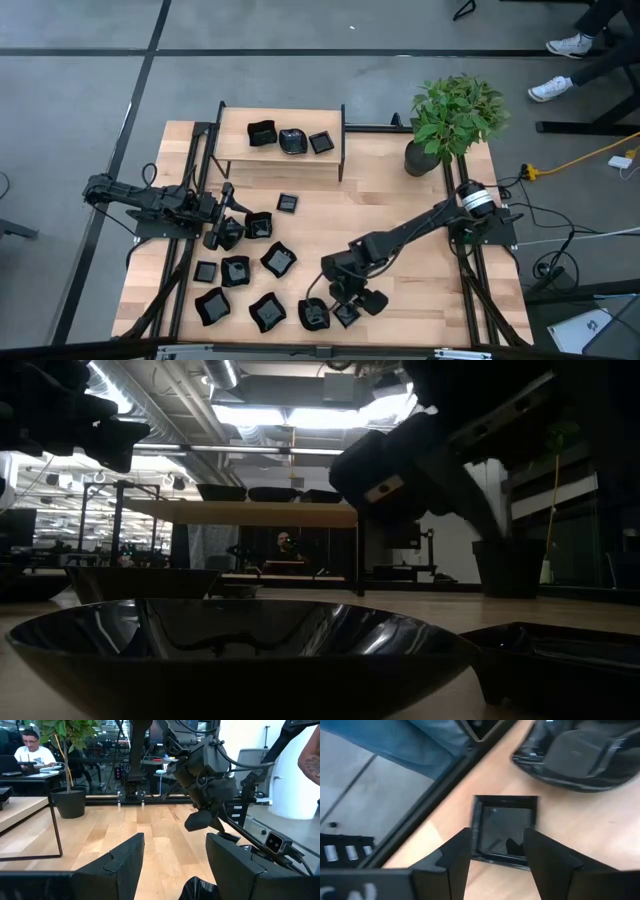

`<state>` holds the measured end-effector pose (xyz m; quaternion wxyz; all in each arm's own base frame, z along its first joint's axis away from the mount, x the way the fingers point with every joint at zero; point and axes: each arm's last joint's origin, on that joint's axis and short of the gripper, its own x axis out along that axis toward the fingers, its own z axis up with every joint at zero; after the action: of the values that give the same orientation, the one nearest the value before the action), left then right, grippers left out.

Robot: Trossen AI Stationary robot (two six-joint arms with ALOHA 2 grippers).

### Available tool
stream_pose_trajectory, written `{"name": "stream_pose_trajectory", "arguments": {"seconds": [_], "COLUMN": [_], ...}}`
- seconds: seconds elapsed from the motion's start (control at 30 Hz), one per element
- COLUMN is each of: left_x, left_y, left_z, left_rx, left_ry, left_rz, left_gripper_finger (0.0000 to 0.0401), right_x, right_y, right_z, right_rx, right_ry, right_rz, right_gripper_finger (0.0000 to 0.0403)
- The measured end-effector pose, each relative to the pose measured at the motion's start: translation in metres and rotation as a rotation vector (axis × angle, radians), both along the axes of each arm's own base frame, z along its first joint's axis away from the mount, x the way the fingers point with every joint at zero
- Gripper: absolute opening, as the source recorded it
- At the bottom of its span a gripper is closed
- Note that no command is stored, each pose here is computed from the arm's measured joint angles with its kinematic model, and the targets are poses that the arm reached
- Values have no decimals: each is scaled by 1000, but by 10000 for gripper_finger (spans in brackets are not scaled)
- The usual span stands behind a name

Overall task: Pick & Place Mini shaped plates
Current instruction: Stack the square plate on top of the square plates on the shelf

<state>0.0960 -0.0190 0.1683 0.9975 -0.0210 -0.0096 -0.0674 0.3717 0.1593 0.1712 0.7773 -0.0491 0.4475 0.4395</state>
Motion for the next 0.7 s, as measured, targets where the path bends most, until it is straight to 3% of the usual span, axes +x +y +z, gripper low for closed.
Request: {"name": "stream_pose_trajectory", "arguments": {"seconds": [0.7], "left_x": [0], "left_y": [0], "left_z": [0], "left_rx": [0], "left_ry": [0], "left_rz": [0], "left_gripper_finger": [207], "right_x": [17], "right_y": [-16], "right_z": [-13], "right_rx": [56], "right_ry": [-24], "right_rz": [-24], "right_gripper_finger": [181]}}
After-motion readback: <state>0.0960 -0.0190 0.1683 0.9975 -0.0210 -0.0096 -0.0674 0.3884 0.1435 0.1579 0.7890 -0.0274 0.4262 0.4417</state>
